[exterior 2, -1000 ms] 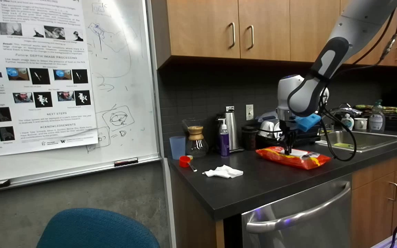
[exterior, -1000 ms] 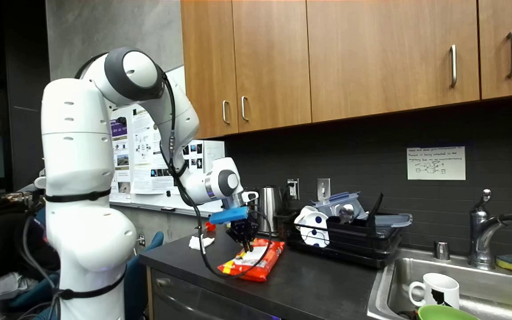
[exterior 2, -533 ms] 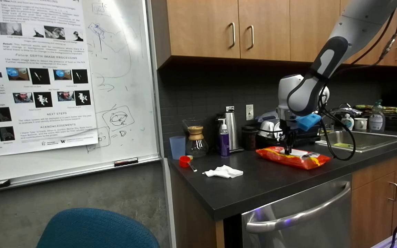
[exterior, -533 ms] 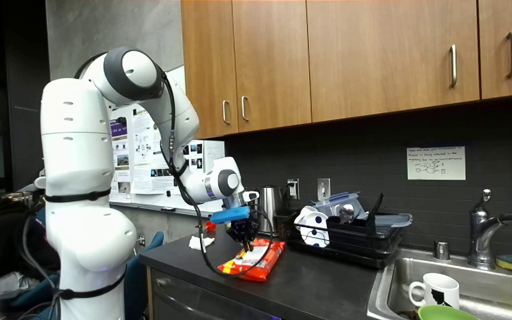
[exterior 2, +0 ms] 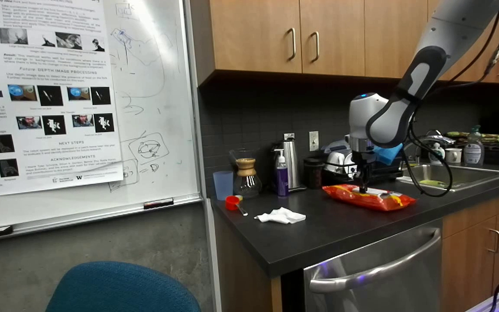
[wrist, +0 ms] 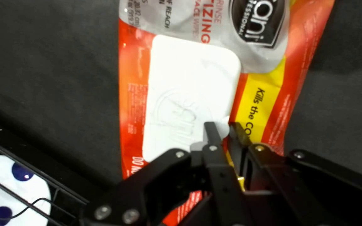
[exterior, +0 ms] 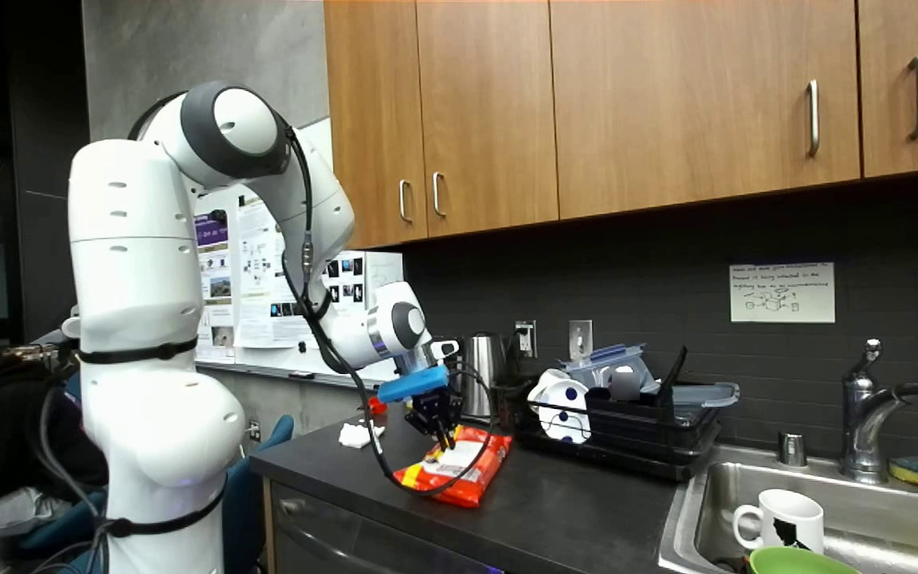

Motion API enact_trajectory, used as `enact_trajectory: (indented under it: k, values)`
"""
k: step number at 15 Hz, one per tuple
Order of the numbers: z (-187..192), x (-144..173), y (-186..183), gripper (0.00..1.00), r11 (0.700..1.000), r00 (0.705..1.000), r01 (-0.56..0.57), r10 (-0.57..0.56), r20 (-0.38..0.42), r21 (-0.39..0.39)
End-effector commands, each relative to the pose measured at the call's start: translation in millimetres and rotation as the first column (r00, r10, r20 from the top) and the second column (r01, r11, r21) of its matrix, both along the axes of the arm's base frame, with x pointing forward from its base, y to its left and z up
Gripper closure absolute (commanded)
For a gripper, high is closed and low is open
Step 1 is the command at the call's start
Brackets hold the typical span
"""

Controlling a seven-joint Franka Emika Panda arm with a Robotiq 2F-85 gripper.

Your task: Open the lid of the orange packet

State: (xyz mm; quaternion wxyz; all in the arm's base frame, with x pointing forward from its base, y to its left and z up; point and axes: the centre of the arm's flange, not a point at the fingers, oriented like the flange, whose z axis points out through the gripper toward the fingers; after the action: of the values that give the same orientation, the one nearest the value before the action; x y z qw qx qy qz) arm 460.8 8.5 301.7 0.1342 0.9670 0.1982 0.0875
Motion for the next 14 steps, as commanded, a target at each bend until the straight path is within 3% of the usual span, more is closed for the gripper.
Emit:
enact_trajectory:
  k: [1, 4, 5, 9, 14]
  values:
    - [1, -15, 1, 0.61, 0.999, 1.0, -0.019, 0.019, 0.013, -0.032]
    - [-2, -20, 2, 0.49, 0.999, 1.0, -0.023, 0.023, 0.003, -0.031]
    - [-4, -22, 2, 0.88, 0.999, 1.0, -0.023, 0.023, -0.001, -0.03]
    - [-4, -24, 4, 0.99, 0.999, 1.0, -0.027, 0.027, 0.001, -0.026]
    - [-1, -28, 6, 1.0, 0.999, 0.999, -0.031, 0.031, 0.016, -0.022]
